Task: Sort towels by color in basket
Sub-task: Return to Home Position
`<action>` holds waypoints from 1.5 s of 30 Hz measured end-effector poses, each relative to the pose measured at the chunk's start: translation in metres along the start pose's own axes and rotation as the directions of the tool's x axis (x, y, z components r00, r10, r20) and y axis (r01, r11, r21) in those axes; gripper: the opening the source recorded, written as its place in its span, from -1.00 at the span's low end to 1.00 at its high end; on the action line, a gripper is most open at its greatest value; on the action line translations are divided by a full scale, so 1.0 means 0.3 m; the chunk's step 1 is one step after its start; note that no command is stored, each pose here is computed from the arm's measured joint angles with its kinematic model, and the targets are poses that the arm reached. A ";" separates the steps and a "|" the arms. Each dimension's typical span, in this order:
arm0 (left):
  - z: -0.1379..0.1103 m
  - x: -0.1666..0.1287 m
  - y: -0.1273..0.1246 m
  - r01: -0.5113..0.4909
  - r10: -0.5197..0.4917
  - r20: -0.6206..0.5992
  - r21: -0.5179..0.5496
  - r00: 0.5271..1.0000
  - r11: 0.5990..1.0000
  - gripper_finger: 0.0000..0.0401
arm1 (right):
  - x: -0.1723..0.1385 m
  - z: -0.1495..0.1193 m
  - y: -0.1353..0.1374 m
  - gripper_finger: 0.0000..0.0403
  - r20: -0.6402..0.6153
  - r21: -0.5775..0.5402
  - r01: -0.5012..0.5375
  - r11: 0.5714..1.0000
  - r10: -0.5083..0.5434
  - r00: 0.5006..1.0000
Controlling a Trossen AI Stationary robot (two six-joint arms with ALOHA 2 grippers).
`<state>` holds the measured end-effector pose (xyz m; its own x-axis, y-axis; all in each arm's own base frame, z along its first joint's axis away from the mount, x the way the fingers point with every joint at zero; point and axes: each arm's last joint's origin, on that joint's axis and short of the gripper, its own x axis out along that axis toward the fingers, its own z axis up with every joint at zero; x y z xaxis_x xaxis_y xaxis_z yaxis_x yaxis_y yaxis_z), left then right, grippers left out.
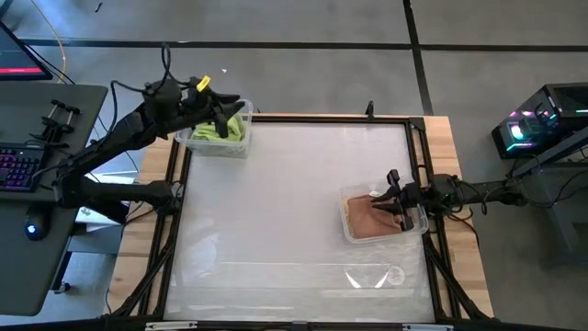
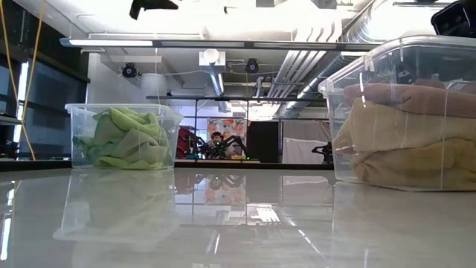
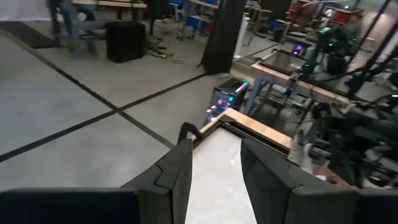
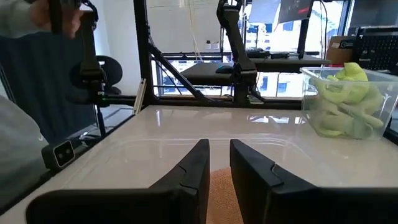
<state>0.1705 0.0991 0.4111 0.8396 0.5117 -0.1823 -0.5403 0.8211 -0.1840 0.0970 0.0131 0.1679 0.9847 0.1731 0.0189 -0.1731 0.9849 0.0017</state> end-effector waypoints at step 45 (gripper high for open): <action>-0.537 -0.314 -0.035 0.594 -0.458 0.628 -0.009 0.629 0.804 -0.39 | 0.000 0.000 0.000 -0.71 0.000 0.023 0.000 1.000 0.000 1.000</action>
<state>0.0882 0.0015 0.2746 0.8109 0.1044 0.5758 0.0640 0.9622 -0.2646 0.0970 0.0131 0.1679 0.9847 0.1731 0.0189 -0.1735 0.9845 0.0252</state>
